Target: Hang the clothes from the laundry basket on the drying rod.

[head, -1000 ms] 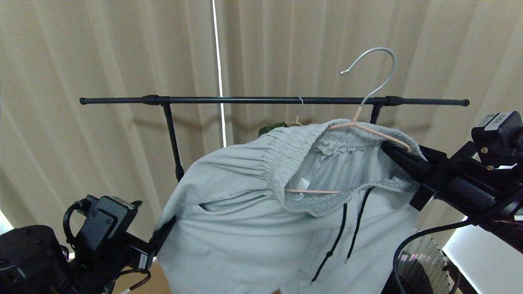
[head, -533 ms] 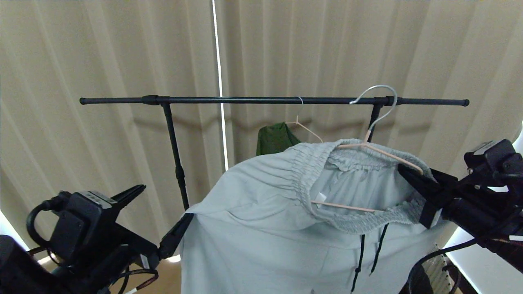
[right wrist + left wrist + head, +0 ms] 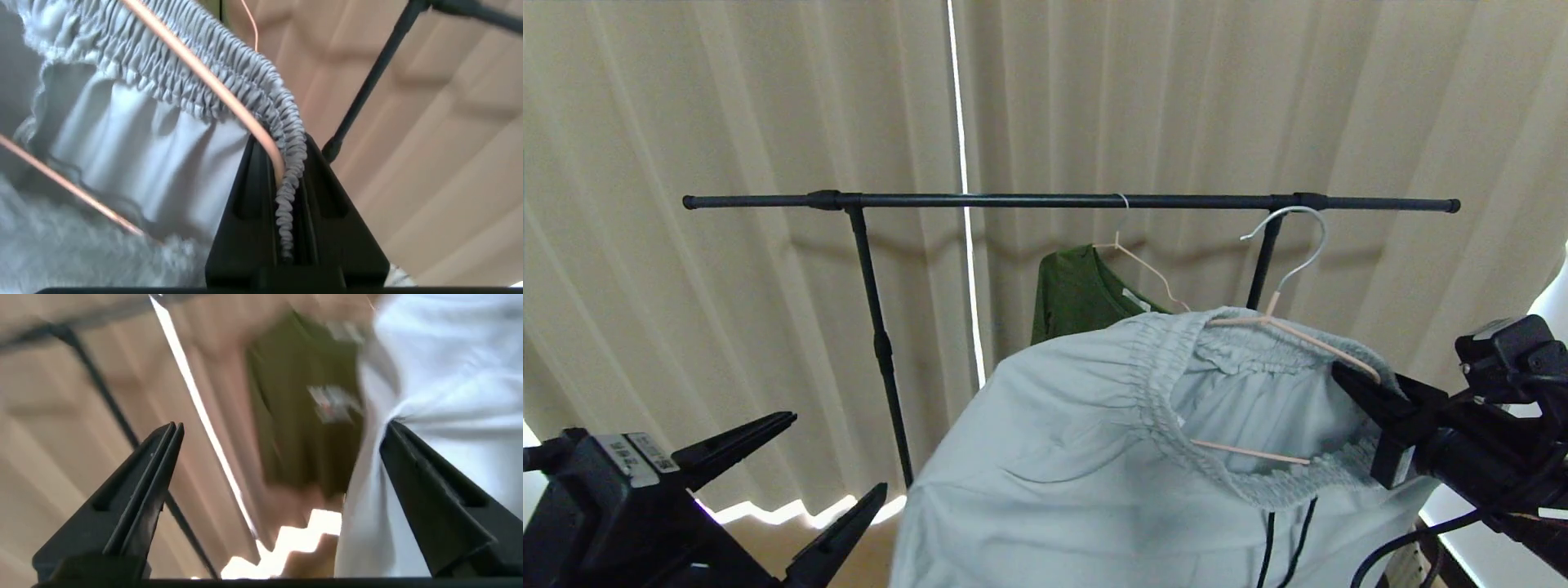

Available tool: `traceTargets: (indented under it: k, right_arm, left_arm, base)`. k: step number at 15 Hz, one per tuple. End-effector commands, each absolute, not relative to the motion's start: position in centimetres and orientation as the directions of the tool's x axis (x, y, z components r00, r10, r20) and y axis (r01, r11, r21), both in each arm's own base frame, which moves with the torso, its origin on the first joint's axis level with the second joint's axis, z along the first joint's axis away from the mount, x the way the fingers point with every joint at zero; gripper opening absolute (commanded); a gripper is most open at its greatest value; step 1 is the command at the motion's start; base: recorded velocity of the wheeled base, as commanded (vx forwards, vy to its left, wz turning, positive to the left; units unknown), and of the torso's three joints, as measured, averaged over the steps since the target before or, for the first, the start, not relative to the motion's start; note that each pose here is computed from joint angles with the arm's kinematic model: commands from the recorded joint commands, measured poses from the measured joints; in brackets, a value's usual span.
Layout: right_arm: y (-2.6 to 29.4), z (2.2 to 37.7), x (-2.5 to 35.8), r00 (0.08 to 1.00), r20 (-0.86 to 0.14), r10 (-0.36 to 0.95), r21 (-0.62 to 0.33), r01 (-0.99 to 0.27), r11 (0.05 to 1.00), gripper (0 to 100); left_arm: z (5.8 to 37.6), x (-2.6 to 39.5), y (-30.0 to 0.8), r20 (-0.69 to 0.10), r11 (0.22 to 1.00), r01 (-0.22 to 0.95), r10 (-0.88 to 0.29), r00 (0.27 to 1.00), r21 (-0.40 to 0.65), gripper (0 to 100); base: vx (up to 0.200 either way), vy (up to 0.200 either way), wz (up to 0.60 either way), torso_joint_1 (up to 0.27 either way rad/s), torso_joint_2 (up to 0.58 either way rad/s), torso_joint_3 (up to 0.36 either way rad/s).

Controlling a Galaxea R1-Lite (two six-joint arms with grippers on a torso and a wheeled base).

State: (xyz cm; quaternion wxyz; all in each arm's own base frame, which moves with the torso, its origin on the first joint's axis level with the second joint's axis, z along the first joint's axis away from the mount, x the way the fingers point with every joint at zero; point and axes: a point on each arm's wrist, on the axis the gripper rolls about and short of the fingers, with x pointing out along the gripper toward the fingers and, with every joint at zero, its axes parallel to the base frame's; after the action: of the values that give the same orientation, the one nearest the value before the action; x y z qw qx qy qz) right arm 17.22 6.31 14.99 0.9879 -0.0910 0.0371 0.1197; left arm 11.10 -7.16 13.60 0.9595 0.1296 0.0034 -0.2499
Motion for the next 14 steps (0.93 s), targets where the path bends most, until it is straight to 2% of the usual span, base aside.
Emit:
traceTargets:
  k: [1,4,6,9,11,12,14]
  right_arm:
    - [6.4,14.9,17.4,0.968,-0.1,0.231,-0.171,-0.245,0.954,0]
    - [6.3,14.8,17.2,0.968,-0.106,0.229,-0.172,-0.245,0.954,0]
    - [6.1,14.2,16.9,0.966,-0.132,0.222,-0.184,-0.244,0.952,0]
    - [5.7,14.0,16.4,0.976,-0.134,0.174,-0.222,-0.2,0.954,0]
    - [4.7,14.0,16.3,0.989,-0.13,0.077,-0.28,-0.111,0.953,0]
    - [4.4,13.9,16.3,0.989,-0.133,0.065,-0.292,-0.102,0.951,0]
    - [4.4,13.7,16.3,0.988,-0.141,0.064,-0.294,-0.104,0.95,0]
  left_arm:
    - [14.2,10.2,-6.9,-0.023,0.825,0.513,-0.523,0.852,0.238,100]
    - [14.2,9.9,-7.4,-0.023,0.782,0.587,-0.597,0.802,0.21,100]
    - [14.7,10.3,-7.1,-0.003,0.807,0.553,-0.564,0.825,0.209,100]
    - [15.5,11.0,-5.1,0.043,0.901,0.36,-0.381,0.924,0.242,100]
    - [15.5,11.5,-2.8,0.04,0.936,0.166,-0.187,0.981,0.31,100]
    - [15.4,11.5,-2.2,0.035,0.937,0.124,-0.144,0.989,0.326,100]
    - [15.2,11.1,-2.0,0.037,0.939,0.113,-0.131,0.991,0.325,100]
  base:
    - [0.0,0.0,0.0,0.0,0.0,0.0]
    - [0.0,0.0,0.0,0.0,0.0,0.0]
    - [0.0,0.0,0.0,0.0,0.0,0.0]
    - [0.0,0.0,0.0,0.0,0.0,0.0]
    - [0.0,0.0,0.0,0.0,0.0,0.0]
    - [0.0,0.0,0.0,0.0,0.0,0.0]
    - [0.0,0.0,0.0,0.0,0.0,0.0]
